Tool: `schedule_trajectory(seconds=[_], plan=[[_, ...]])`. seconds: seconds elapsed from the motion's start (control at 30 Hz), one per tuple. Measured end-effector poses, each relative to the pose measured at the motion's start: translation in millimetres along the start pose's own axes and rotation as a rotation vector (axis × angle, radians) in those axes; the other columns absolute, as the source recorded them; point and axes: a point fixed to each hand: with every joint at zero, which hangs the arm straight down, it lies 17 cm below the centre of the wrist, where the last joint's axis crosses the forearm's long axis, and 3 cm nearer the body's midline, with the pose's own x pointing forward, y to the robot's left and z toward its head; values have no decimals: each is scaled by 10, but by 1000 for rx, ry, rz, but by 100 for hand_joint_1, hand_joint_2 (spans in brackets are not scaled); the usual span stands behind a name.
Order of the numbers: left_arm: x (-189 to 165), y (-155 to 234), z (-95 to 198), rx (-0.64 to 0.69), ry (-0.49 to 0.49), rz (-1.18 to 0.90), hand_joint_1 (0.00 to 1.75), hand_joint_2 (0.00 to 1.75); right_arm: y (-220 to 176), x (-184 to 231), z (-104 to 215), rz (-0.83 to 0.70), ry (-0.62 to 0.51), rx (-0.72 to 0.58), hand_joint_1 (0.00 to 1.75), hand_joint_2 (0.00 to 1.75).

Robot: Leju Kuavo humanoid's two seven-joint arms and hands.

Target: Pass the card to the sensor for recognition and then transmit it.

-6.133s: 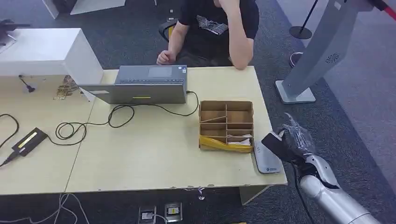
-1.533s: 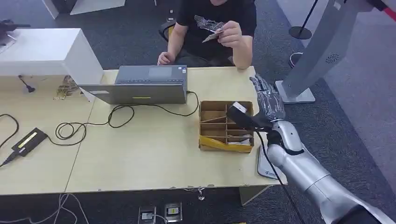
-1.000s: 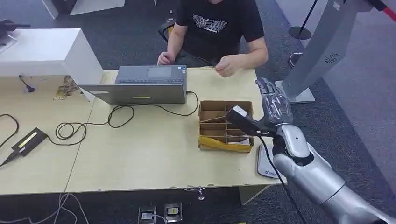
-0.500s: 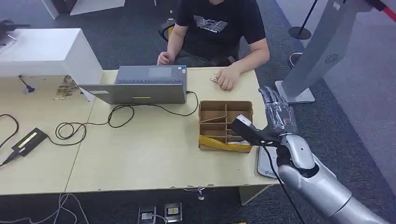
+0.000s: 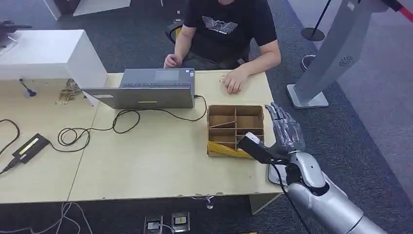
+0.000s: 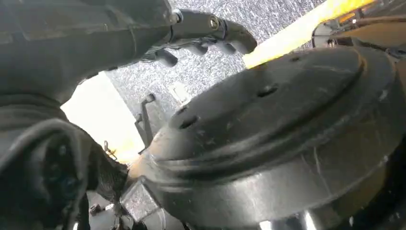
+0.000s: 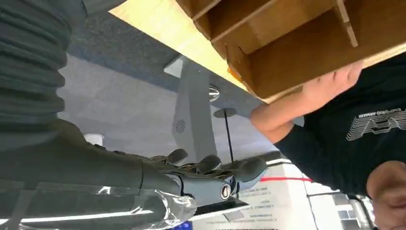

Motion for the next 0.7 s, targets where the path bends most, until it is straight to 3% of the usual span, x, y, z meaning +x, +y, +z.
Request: schedule_trajectory(seconds=[0.7], plan=[[32, -2, 0, 0, -18, 0, 0, 0, 274, -103, 147, -103, 15, 55, 0, 175]])
